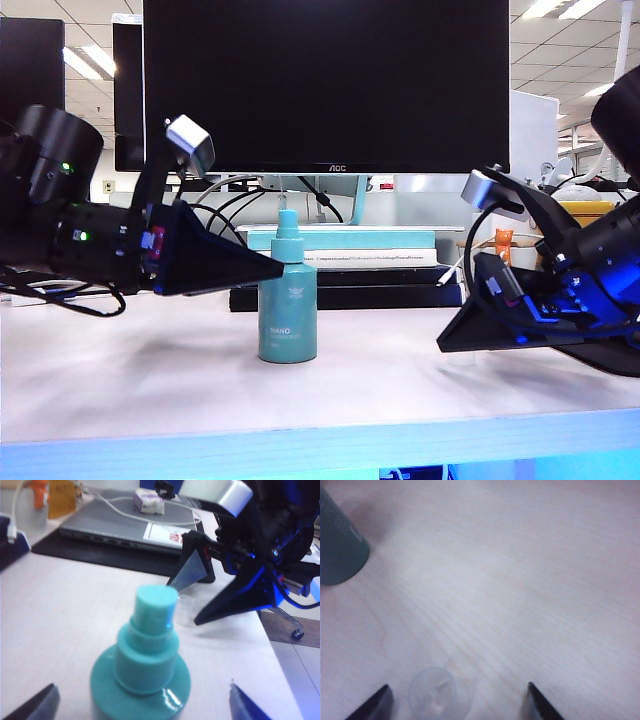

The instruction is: Pick up the sprayer with the left hand, pick up its lid with the right hand then put the lid on the sprayer.

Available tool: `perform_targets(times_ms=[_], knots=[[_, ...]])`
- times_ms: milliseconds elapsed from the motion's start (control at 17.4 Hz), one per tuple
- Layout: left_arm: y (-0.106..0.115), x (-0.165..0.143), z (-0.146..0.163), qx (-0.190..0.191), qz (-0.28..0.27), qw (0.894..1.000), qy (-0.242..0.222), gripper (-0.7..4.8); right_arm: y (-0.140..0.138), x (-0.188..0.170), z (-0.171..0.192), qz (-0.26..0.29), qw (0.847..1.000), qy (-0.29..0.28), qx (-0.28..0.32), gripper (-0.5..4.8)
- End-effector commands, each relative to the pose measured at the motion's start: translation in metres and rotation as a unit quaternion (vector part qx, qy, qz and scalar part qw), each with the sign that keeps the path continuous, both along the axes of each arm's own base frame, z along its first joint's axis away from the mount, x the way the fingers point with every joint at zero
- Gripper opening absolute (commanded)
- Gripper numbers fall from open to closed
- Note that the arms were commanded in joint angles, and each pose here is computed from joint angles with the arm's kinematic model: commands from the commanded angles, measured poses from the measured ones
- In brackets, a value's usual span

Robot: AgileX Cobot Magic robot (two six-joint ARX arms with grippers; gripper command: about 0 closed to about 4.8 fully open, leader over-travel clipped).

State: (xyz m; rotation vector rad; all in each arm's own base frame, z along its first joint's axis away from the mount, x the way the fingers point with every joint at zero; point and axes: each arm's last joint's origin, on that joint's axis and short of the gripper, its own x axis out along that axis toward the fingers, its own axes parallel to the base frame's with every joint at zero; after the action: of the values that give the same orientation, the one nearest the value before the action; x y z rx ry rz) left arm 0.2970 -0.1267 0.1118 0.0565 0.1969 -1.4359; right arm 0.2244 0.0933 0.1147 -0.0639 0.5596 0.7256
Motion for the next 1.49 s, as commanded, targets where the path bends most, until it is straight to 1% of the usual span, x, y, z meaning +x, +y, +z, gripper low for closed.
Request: perform_targets(times_ms=[57, 230, 287, 402, 460, 517, 575, 632, 690, 805, 977, 1034, 1149, 1322, 1379, 1494], knots=[[-0.003, 0.0, 0.001, 0.0, -0.006, 1.0, -0.015, 4.79, 0.001, 0.003, 0.004, 0.003, 1.0, -0.022, 0.008, 3.09], [-0.005, -0.001, -0.001, 0.004, -0.002, 1.0, -0.014, 4.79, 0.003, 0.007, 0.005, 0.003, 1.0, -0.028, 0.011, 2.97], [-0.005, 0.0, -0.002, 0.005, -0.001, 1.0, -0.013, 4.54, 0.003, 0.007, 0.005, 0.002, 1.0, -0.028, 0.013, 2.61], [-0.005, 0.0, -0.004, 0.005, -0.003, 1.0, -0.01, 4.53, 0.003, 0.008, 0.002, 0.004, 1.0, -0.017, 0.018, 2.51], [-0.005, 0.0, -0.005, 0.005, -0.002, 1.0, -0.01, 4.47, 0.004, 0.009, 0.0, 0.005, 1.0, -0.011, 0.019, 2.26], [-0.005, 0.0, -0.005, 0.005, -0.002, 1.0, -0.01, 3.91, 0.004, 0.009, -0.002, 0.008, 1.0, -0.005, 0.021, 1.97], [-0.005, 0.0, -0.005, 0.005, -0.002, 1.0, -0.01, 3.65, 0.005, 0.01, -0.003, 0.008, 1.0, -0.003, 0.02, 1.96], [-0.005, 0.0, -0.005, 0.005, -0.002, 1.0, -0.01, 3.58, 0.005, 0.01, -0.003, 0.008, 1.0, -0.003, 0.02, 1.41], [-0.005, 0.0, -0.005, 0.005, -0.002, 1.0, -0.01, 3.22, 0.005, 0.011, -0.002, 0.008, 1.0, -0.011, 0.023, 0.8], [-0.005, 0.0, -0.005, 0.006, -0.002, 1.0, -0.009, 3.12, 0.006, 0.013, 0.002, 0.008, 0.999, -0.03, 0.032, 0.81], [-0.005, 0.0, -0.005, 0.006, -0.001, 1.0, -0.009, 3.08, 0.006, 0.014, 0.004, 0.0, 0.999, -0.029, 0.044, 0.75], [-0.005, 0.0, -0.005, 0.006, -0.001, 1.0, -0.008, 3.08, 0.006, 0.014, 0.006, -0.002, 0.998, -0.026, 0.057, 0.75], [-0.005, 0.0, -0.005, 0.006, -0.001, 1.0, -0.009, 3.08, 0.008, 0.017, 0.021, 0.006, 0.995, -0.043, 0.093, 0.75], [-0.006, -0.001, -0.005, 0.007, -0.002, 1.0, -0.008, 3.08, 0.013, 0.023, 0.059, 0.028, 0.984, -0.063, 0.162, 0.76], [-0.008, -0.002, -0.005, 0.007, -0.006, 1.0, -0.007, 3.08, 0.014, 0.024, 0.068, 0.04, 0.982, -0.061, 0.176, 0.76], [-0.018, -0.005, -0.006, 0.011, -0.014, 1.0, -0.006, 3.09, 0.02, 0.029, 0.092, 0.082, 0.974, -0.041, 0.207, 0.76]])
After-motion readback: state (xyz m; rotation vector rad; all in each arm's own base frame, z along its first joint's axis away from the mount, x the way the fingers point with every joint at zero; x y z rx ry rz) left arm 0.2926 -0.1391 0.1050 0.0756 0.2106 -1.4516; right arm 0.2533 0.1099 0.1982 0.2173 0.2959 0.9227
